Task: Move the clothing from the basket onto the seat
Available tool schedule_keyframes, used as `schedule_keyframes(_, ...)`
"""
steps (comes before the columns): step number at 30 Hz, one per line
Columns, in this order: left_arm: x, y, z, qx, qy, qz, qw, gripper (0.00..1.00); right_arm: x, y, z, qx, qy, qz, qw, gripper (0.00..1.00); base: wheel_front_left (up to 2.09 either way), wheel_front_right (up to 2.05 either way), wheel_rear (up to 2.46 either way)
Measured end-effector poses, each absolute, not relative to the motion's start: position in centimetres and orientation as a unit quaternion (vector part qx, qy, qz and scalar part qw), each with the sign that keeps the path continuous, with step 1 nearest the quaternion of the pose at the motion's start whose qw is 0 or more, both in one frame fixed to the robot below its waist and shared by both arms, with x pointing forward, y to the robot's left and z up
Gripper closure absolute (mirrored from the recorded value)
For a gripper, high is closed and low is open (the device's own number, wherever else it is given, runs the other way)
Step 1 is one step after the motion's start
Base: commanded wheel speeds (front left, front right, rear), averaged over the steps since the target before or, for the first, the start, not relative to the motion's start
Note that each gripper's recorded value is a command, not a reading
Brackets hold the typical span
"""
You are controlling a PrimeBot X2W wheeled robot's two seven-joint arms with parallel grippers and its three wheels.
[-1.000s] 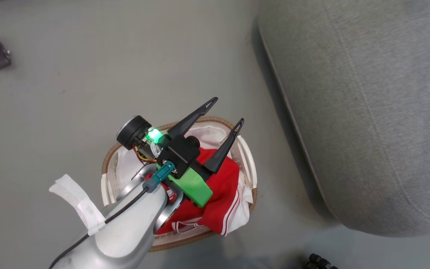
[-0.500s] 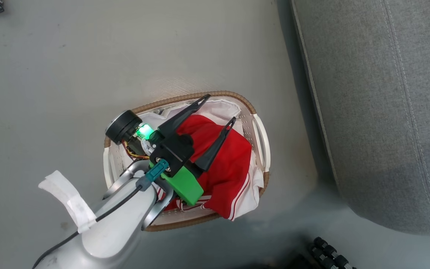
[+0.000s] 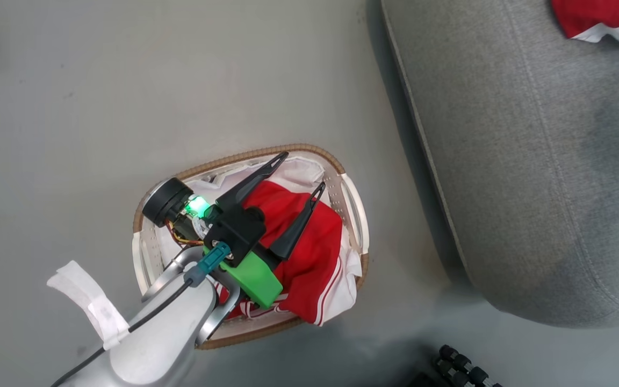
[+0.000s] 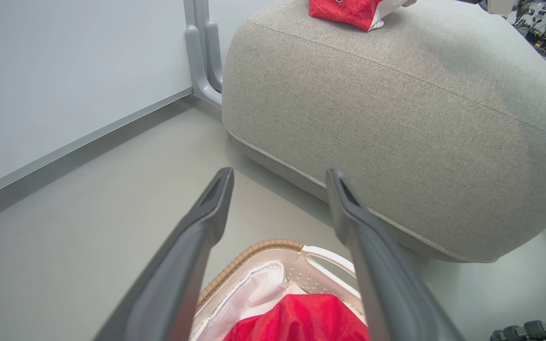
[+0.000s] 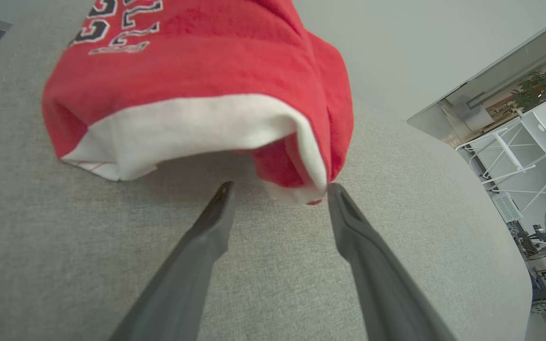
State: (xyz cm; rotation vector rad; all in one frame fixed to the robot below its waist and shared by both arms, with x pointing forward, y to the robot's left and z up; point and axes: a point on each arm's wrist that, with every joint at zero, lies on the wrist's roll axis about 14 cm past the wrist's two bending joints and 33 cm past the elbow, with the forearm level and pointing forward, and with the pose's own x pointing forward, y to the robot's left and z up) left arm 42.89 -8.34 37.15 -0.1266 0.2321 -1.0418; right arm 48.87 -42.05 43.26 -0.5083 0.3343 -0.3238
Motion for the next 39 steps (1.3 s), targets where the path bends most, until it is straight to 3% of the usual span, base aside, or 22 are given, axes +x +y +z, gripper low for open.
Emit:
schedule_keyframes(8,42.9,-8.3,39.2,-0.069,0.098,-0.480,0.869,0.00,45.1,-40.9,44.0,-0.201,0.144,-0.172,0.954,0.00,0.00,0.00,0.00)
schedule_keyframes(18,43.3,-6.1,43.4,-0.094,0.072,-0.413,0.903,0.00,45.8,-39.0,52.2,-0.209,0.029,-0.150,0.966,0.00,0.00,0.00,0.00)
schedule_keyframes(30,43.3,2.7,47.8,-0.105,0.023,-0.253,0.962,0.00,47.6,-29.7,57.9,-0.124,-0.082,-0.066,0.987,0.00,0.00,0.00,0.00)
schedule_keyframes(39,40.8,8.2,48.2,-0.109,0.015,-0.155,0.982,0.00,45.2,-22.2,55.5,-0.027,-0.079,-0.009,0.996,0.00,0.00,0.00,0.00)
